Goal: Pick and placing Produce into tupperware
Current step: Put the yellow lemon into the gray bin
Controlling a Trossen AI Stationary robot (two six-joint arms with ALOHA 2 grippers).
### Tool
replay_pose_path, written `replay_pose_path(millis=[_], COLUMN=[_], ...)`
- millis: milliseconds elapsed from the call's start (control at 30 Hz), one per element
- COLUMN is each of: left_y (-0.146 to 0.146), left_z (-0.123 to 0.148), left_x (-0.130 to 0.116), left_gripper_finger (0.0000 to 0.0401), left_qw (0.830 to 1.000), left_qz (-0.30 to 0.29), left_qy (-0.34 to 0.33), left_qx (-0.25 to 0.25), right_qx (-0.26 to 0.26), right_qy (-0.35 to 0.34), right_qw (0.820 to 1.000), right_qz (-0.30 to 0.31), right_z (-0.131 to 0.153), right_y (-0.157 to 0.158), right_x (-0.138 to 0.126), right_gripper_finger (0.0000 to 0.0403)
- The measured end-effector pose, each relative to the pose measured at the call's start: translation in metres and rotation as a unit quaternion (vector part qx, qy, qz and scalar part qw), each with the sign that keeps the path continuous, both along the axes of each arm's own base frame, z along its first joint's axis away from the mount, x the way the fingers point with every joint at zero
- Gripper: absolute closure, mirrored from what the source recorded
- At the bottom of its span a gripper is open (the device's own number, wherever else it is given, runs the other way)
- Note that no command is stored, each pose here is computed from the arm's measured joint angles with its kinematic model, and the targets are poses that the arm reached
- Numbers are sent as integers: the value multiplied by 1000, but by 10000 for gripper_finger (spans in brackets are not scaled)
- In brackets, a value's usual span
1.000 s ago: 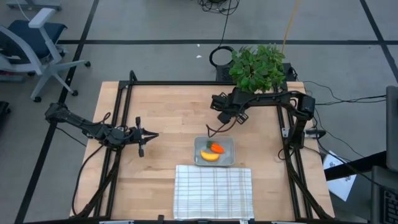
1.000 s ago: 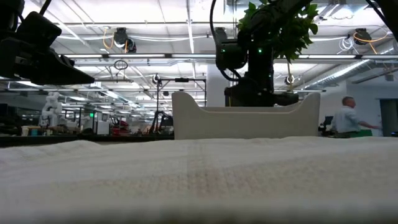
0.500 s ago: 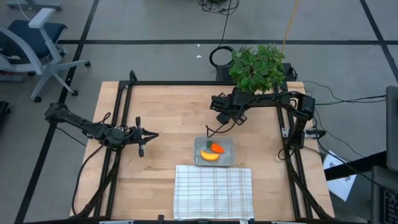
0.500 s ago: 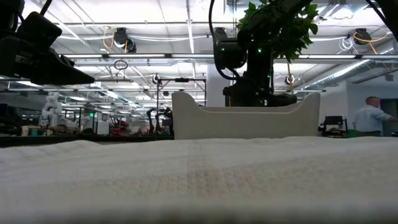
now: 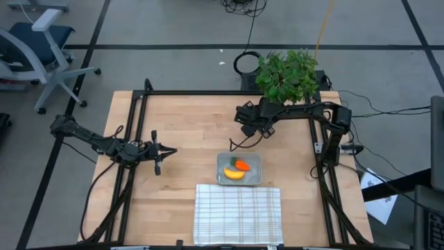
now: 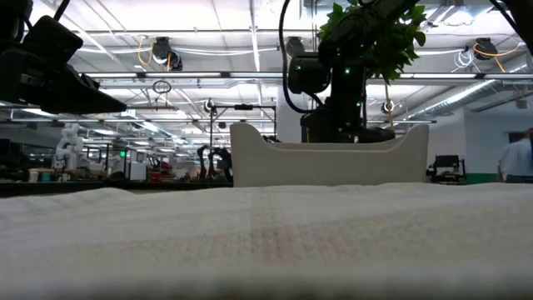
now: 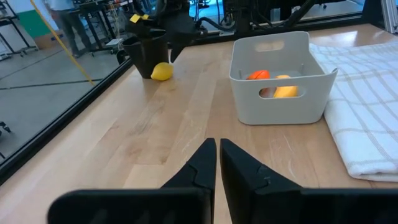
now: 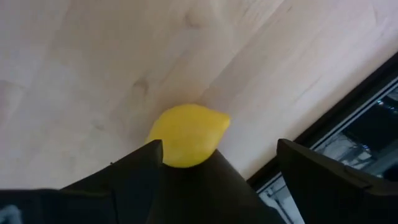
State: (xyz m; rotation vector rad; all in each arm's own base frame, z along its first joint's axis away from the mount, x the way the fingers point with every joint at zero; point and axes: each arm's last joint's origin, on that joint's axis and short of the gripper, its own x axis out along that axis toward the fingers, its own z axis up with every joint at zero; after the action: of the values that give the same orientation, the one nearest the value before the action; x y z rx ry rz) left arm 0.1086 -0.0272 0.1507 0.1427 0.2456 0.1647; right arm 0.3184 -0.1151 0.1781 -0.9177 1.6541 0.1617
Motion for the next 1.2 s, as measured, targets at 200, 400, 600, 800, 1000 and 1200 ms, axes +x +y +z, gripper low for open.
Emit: replay_pose_path(millis=[200, 400, 600, 800, 1000, 1200], left_y=[0, 0, 0, 0, 0, 0], left_z=[0, 0, 0, 0, 0, 0], left_x=[0, 0, 0, 0, 0, 0], left_gripper_finger=[375, 375, 375, 375, 375, 375], left_qw=[1000, 1000, 1000, 1000, 1000, 1000], left_qz=[0, 0, 0, 0, 0, 0], left_qy=[0, 0, 0, 0, 0, 0], left_qx=[0, -1, -2, -2, -1, 0], right_qx=[8, 46, 63, 73, 73, 78], right_qy=[5, -9, -16, -20, -28, -46], right_qw=[1000, 998, 996, 995, 994, 993], right_qz=[-22, -42, -55, -66, -75, -81], right_z=[-1, -7, -10, -16, -18, -18], right_y=[-1, -2, -8, -14, -19, -25], right_x=[-4, -7, -9, -14, -16, -16], right_gripper_finger=[94, 94, 94, 94, 94, 94])
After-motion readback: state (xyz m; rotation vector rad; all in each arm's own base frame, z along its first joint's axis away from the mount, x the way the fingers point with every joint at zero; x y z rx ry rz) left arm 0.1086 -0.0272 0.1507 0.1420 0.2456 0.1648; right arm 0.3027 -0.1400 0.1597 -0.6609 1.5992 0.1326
